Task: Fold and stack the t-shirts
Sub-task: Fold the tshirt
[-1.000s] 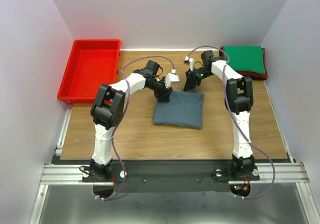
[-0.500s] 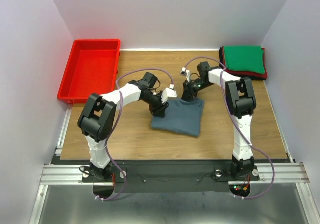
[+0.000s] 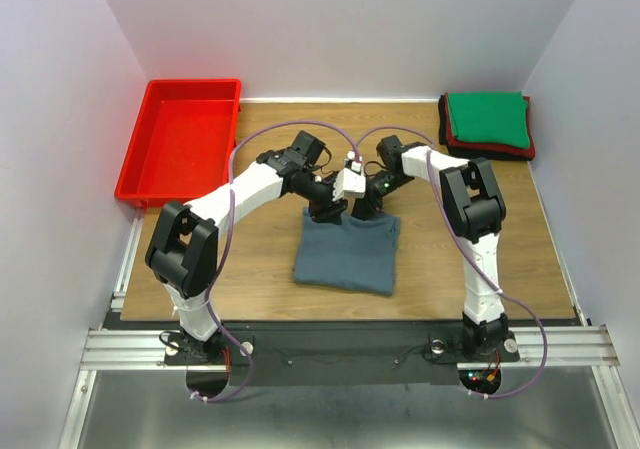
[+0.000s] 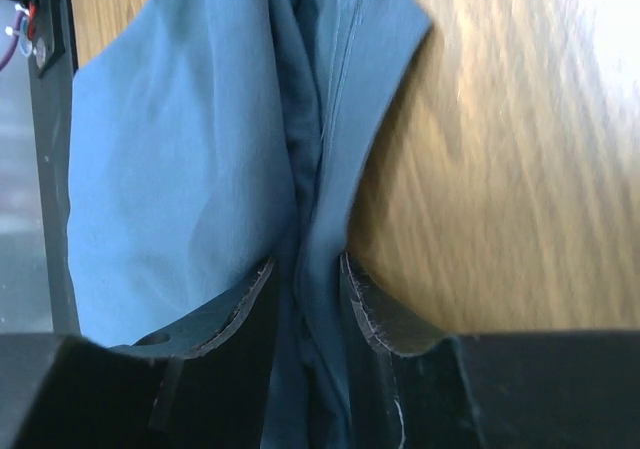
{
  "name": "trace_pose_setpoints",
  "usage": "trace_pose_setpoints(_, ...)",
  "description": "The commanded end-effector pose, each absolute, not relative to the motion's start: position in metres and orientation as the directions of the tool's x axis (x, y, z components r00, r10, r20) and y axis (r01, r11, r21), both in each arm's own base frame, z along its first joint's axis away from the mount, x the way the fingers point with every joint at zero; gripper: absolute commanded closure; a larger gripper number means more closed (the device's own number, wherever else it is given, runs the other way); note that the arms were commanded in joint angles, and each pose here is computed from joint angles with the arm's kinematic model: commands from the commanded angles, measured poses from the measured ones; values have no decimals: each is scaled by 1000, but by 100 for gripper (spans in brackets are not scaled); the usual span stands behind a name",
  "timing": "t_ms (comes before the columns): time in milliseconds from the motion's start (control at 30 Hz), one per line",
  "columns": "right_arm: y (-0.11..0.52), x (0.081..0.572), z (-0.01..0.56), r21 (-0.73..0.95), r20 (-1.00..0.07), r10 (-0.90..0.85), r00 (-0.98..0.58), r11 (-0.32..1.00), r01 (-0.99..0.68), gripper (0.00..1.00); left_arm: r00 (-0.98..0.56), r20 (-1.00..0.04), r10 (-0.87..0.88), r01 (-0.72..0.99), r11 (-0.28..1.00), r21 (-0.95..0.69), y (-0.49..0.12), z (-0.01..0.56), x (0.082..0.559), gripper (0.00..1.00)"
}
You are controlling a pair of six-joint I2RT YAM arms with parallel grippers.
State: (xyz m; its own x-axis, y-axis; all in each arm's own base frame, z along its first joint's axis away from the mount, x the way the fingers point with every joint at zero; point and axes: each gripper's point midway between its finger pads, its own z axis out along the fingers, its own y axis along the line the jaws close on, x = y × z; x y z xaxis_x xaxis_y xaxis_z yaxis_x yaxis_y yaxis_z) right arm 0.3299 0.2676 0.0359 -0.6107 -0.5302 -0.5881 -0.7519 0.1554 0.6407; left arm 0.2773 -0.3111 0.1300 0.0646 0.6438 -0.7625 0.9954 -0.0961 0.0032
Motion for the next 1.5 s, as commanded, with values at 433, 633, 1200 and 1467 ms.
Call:
trace_pose_setpoints(433,288,349,22,684,-535,-525,-662,190,-704,72,243,-725,645,970,-171,173,-315,95,329,44)
trace_pose_setpoints(633,289,355,20,685,-525,-524,-671,208,-699,73,244,-724,645,969,-195,152,-320,82,328,43)
trace_pose_setpoints(1200,285,336,4,738,-474,-528,-705,198,-645,75,328,-778,536,944,-212,251,-332,145,323,100)
trace_pose_setpoints(1467,286,334,4,741,-481,-527,-701,184,-646,75,352,-775,524,936,-177,305,-336,161,337,100)
